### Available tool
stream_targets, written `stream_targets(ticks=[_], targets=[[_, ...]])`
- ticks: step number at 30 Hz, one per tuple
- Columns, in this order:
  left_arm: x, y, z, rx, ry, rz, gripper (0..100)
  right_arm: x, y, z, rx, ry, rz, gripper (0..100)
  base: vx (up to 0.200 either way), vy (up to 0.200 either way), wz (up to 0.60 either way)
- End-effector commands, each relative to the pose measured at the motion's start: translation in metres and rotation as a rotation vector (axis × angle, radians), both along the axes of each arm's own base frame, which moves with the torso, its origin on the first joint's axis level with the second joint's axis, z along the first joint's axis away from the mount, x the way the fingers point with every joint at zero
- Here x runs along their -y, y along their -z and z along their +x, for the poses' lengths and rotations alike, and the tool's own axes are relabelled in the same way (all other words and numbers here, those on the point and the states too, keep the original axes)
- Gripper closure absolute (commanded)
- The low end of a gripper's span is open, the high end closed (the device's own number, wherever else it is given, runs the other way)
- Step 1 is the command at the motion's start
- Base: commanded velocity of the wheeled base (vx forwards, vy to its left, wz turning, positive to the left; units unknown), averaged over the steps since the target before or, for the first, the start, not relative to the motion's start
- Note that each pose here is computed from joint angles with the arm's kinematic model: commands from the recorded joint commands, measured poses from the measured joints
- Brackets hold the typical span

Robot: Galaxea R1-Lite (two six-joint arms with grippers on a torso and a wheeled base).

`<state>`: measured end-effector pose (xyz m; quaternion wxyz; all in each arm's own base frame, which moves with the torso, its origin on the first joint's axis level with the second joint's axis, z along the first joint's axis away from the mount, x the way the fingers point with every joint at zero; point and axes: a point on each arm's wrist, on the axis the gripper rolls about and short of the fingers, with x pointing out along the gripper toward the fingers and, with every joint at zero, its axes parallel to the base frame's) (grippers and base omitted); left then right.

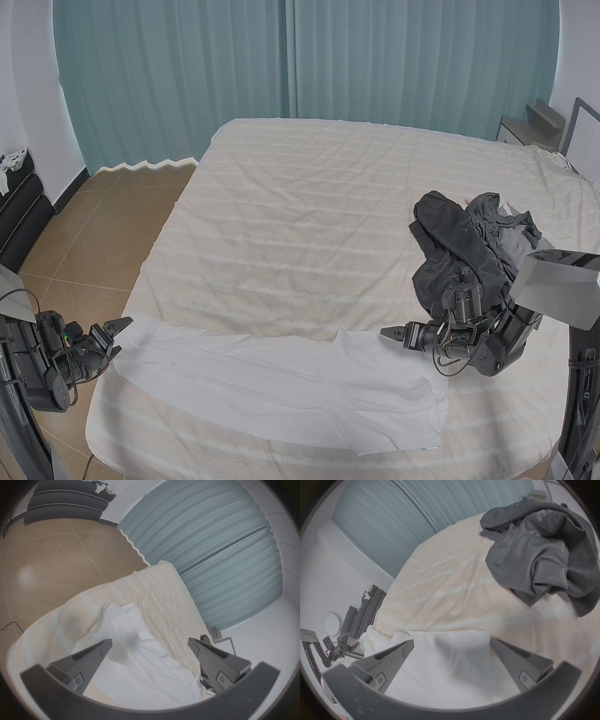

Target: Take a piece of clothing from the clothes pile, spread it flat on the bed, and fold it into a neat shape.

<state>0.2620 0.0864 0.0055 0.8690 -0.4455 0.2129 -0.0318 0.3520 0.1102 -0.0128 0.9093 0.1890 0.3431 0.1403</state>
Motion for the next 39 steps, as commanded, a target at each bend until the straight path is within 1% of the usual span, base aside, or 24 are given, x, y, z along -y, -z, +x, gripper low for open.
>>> stream_targets(ticks=[1,6,10,11,15,21,30,35,37,39], targets=[[0.000,0.003,0.000,0.000,0.002,0.009,0,-0.003,-0.001,0.004,-0.009,-0.001,-0.012,0,0.000,0.000,0.00],[0.002,0.009,-0.003,-0.012,0.025,0.056,0,-0.017,0.004,0.007,-0.025,-0.030,-0.024,0,0.000,0.000,0.00],[0.002,0.010,-0.004,-0.016,0.029,0.061,0,-0.030,0.007,0.007,-0.028,-0.048,-0.049,0,0.000,0.000,0.00],[0.002,0.010,-0.004,-0.017,0.029,0.060,0,-0.032,0.008,0.007,-0.032,-0.053,-0.052,100,0.000,0.000,0.00],[0.002,0.010,-0.004,-0.017,0.030,0.061,0,-0.038,0.008,0.005,-0.047,-0.072,-0.065,100,0.000,0.000,0.00],[0.002,0.010,-0.004,-0.017,0.030,0.061,0,-0.037,0.008,0.003,-0.045,-0.076,-0.072,100,0.000,0.000,0.00],[0.002,0.010,-0.004,-0.018,0.031,0.062,0,-0.035,-0.018,-0.003,0.008,-0.080,-0.053,100,0.000,0.000,0.00],[0.002,0.010,-0.004,-0.017,0.031,0.063,0,-0.034,-0.039,-0.017,0.038,-0.097,-0.036,100,0.000,0.000,0.00],[0.002,0.010,-0.004,-0.017,0.031,0.063,0,-0.034,-0.042,-0.021,0.047,-0.101,-0.031,100,0.000,0.000,0.00],[0.002,0.010,-0.004,-0.018,0.030,0.064,0,-0.031,-0.049,-0.034,0.083,-0.117,-0.009,100,0.000,0.000,0.00]])
